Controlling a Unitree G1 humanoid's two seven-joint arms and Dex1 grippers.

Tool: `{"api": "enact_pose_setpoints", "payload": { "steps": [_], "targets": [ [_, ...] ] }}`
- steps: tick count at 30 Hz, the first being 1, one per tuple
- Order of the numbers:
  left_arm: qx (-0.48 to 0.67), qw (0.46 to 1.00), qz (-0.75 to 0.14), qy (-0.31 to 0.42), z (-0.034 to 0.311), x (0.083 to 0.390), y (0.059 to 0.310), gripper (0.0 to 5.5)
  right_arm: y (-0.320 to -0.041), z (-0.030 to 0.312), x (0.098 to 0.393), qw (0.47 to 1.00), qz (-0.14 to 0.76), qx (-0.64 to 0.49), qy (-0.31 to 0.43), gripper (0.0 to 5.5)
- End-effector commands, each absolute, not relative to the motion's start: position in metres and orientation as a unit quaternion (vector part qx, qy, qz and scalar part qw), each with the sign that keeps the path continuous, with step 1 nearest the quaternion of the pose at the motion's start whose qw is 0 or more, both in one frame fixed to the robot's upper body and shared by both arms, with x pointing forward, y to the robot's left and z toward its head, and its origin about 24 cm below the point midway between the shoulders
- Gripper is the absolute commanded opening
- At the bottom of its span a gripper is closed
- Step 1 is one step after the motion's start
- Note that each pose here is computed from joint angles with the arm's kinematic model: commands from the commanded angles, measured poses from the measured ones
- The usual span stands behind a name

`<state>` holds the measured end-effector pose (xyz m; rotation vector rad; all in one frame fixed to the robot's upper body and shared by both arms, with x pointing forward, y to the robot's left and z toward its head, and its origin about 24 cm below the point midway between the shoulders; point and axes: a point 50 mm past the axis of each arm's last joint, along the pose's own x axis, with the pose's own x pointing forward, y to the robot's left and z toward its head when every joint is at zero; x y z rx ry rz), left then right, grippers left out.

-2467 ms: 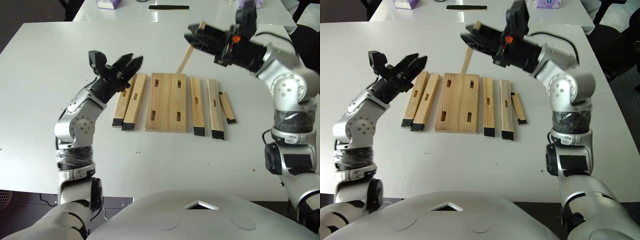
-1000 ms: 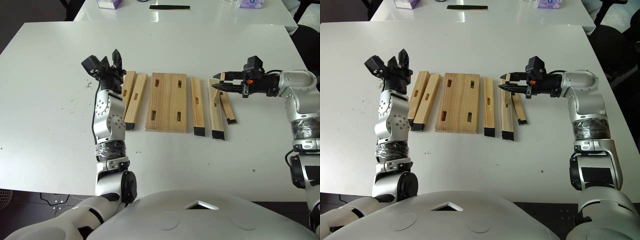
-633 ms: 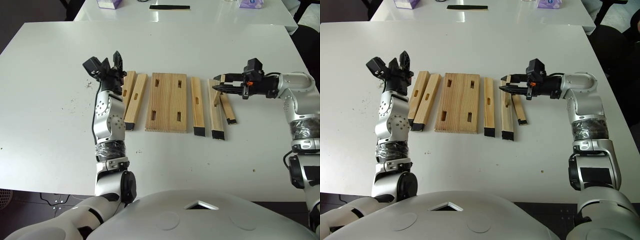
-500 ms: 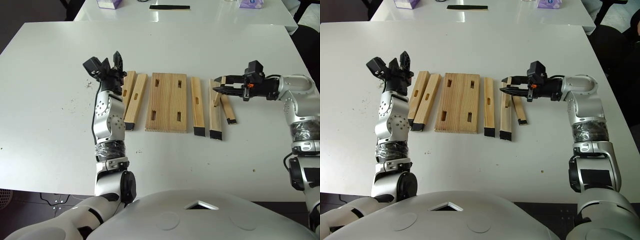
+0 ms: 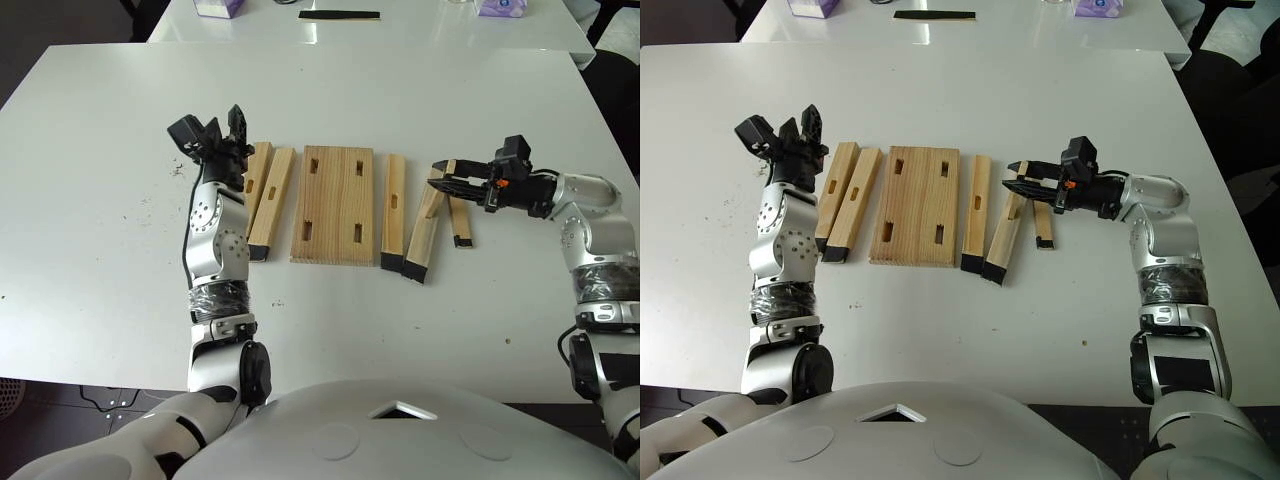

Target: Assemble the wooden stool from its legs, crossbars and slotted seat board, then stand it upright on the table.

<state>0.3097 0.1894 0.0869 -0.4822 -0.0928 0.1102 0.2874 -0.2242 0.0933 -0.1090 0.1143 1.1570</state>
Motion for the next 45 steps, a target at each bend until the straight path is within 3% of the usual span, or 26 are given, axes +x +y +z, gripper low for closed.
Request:
{"api": "enact_pose_setpoints", "payload": {
  "steps": [1, 14, 33, 34, 43, 45],
  "targets": [
    [-0.228, 0.971, 0.047, -0.044, 0.090, 0.314, 0.190, 2.64, -0.227, 0.064, 0.276, 0.846, 0.521, -0.028, 0.111, 1.30],
    [-0.226, 0.972, 0.048, -0.040, 0.086, 0.314, 0.189, 2.64, -0.223, 0.039, 0.268, 0.853, 0.498, -0.011, 0.157, 1.30],
    [-0.224, 0.971, 0.074, -0.039, 0.080, 0.305, 0.200, 2.64, -0.215, 0.053, 0.283, 0.851, 0.510, -0.032, 0.124, 1.30],
    [-0.224, 0.971, 0.075, -0.038, 0.080, 0.304, 0.201, 2.64, -0.216, 0.053, 0.284, 0.851, 0.510, -0.032, 0.123, 1.67],
    [-0.224, 0.969, 0.093, -0.038, 0.076, 0.298, 0.208, 2.64, -0.215, 0.067, 0.290, 0.856, 0.504, -0.045, 0.110, 3.09],
    [-0.225, 0.969, 0.098, -0.038, 0.075, 0.296, 0.209, 2.64, -0.215, 0.069, 0.289, 0.858, 0.500, -0.050, 0.110, 3.09]
  ]
}}
